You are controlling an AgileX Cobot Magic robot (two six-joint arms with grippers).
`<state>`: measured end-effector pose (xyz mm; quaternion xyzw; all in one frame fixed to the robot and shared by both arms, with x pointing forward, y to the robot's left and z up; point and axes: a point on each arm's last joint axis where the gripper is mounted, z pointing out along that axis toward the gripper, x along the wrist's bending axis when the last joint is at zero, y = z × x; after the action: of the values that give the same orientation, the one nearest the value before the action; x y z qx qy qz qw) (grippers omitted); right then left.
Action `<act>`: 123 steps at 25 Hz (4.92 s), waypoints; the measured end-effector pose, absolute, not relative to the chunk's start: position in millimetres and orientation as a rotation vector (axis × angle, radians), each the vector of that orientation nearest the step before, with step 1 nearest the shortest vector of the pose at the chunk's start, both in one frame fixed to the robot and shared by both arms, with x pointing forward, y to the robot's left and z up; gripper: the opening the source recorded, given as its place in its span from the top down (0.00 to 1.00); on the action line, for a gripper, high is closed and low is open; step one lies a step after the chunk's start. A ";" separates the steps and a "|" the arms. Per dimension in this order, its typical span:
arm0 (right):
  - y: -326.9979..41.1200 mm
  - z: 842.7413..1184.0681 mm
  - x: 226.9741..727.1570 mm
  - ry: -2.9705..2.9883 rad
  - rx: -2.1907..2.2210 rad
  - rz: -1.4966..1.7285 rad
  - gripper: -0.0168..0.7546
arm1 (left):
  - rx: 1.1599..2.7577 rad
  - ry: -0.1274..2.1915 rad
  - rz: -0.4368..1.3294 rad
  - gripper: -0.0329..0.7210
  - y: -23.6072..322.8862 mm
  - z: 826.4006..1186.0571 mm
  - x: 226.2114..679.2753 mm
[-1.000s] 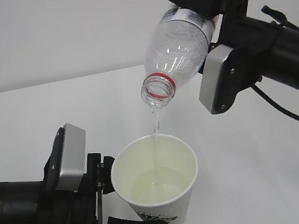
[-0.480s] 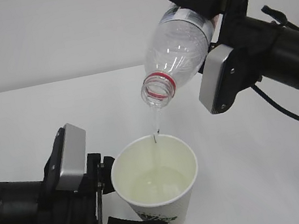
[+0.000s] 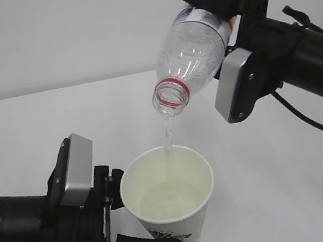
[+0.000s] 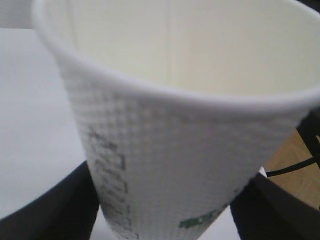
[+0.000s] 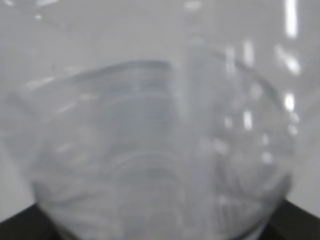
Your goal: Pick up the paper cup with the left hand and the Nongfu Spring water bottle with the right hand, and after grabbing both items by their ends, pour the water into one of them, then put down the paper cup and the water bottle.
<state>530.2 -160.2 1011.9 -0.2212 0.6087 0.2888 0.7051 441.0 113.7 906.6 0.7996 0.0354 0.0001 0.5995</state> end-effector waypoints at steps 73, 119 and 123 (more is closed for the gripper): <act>-160.4 1014.4 531.1 1.331 -0.493 0.629 0.34 | 1.852 0.103 0.012 0.22 113.8 906.6 442.8; -160.6 1014.8 531.2 1.323 -0.499 0.615 0.34 | 1.860 0.104 0.013 0.22 114.0 906.0 442.9; -160.6 1014.8 531.2 1.322 -0.500 0.613 0.34 | 1.860 0.104 0.013 0.22 114.0 906.0 442.9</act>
<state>531.2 -160.6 1014.8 -0.2260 0.5975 0.2772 0.7177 442.9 114.0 906.0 0.8011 0.0448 0.0058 0.5968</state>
